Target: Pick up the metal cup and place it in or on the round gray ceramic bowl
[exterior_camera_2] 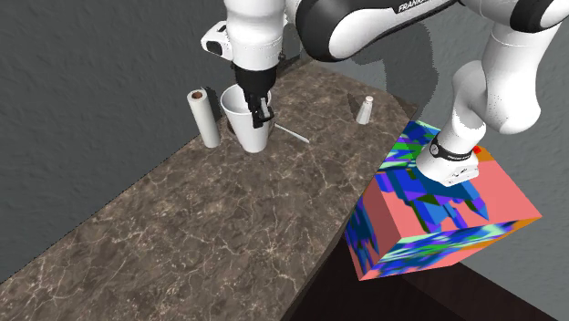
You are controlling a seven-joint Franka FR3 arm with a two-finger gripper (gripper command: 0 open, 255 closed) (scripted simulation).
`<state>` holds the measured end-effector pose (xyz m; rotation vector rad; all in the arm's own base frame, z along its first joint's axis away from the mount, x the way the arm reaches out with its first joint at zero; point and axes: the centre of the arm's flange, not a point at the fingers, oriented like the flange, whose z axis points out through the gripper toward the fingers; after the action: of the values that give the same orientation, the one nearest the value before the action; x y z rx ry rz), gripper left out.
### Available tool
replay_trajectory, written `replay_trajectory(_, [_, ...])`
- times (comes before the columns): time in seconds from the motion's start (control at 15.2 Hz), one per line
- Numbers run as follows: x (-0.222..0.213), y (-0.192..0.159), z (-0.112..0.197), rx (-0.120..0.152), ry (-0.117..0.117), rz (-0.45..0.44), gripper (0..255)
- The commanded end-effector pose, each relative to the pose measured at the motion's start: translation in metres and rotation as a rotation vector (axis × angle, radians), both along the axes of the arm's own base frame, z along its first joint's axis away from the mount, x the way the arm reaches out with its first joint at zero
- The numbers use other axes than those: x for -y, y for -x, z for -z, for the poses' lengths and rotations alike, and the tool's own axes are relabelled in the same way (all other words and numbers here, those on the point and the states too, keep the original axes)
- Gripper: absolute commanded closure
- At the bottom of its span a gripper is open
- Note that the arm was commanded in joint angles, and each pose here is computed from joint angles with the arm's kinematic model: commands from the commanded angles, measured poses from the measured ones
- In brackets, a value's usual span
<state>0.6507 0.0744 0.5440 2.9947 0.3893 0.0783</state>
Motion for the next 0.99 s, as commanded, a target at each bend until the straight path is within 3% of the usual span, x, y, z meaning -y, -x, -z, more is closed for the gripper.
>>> replay_trajectory(0.0, [0.012,-0.001,-0.008,0.000,0.000,0.000,255])
replay_trajectory(0.79, [0.162,-0.005,-0.058,0.000,0.000,0.000,255])
replay_trajectory(0.92, [0.162,-0.005,-0.047,0.000,0.000,0.000,255])
